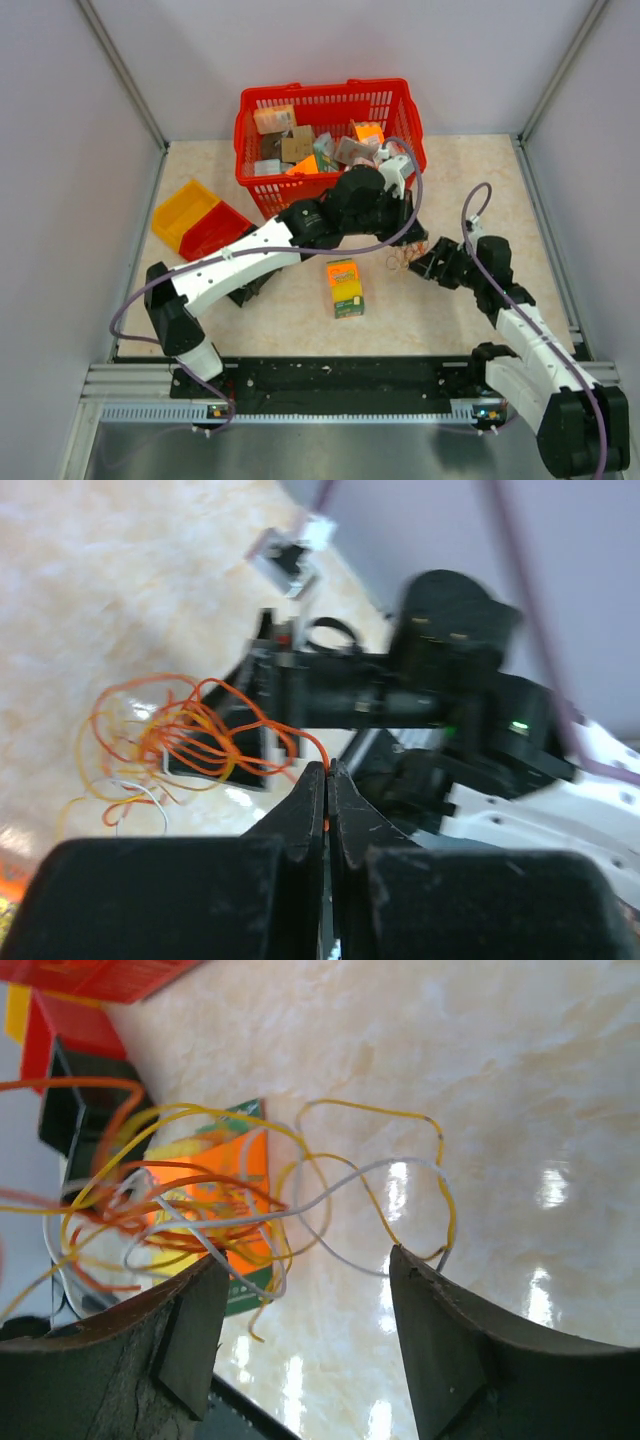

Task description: Untangle the cables

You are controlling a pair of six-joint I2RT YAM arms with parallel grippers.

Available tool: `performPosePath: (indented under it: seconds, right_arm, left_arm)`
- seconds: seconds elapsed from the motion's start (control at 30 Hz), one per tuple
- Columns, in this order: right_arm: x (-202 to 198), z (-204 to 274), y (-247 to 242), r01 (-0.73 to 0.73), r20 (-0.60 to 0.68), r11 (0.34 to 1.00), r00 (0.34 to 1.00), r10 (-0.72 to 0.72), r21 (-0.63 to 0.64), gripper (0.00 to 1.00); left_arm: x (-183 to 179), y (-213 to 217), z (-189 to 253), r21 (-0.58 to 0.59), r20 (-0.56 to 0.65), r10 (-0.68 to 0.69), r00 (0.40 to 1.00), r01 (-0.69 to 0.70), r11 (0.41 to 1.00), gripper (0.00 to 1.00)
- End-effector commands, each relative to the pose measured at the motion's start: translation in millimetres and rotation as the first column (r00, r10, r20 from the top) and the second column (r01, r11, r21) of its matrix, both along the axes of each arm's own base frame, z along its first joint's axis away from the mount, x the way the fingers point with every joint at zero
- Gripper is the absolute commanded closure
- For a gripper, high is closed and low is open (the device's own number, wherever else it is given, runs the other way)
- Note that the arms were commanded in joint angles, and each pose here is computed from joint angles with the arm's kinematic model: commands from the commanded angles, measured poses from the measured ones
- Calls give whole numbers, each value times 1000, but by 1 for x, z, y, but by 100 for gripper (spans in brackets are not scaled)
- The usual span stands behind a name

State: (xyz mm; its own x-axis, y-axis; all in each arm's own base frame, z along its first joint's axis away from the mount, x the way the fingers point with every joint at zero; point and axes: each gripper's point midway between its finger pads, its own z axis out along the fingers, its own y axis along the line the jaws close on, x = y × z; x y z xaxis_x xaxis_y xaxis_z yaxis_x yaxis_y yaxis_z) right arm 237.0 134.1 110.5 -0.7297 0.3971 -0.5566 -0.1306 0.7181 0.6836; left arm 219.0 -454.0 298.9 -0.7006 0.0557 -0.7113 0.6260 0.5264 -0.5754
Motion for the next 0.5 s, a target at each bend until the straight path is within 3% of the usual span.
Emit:
performPosePath:
  seconds: [0.0,0.1,0.13,0.17,0.23,0.37,0.4,0.47]
  right_arm:
    - [34,-5,-26,214,-38,974,975,-217,-71,38]
    - [40,-18,-45,345,-112,934,928,-354,-89,56]
    - [40,-23,-57,408,-115,906,901,-419,-112,79]
    - [37,-26,-62,443,-122,889,882,-456,-118,86]
    - [35,-33,-82,518,-102,837,836,-539,-177,92]
    - [32,-52,-105,549,-142,796,793,-593,-255,93]
    - [33,-58,-124,592,-158,759,750,-642,-273,93]
    - [36,-59,-131,586,-186,765,747,-638,-268,93]
  left_arm:
    - [-39,-6,70,-183,12,-179,984,179,967,100]
    - [-55,3,115,-275,82,-212,974,227,934,100]
    - [-57,9,129,-293,95,-202,975,222,930,100]
    - [-58,14,140,-303,106,-186,977,210,930,100]
    - [-63,26,168,-337,144,-173,974,213,917,100]
    - [-80,61,246,-447,270,-121,955,235,863,100]
    - [-84,71,264,-465,299,-98,949,235,854,100]
    - [-90,91,296,-502,365,-50,930,242,831,100]
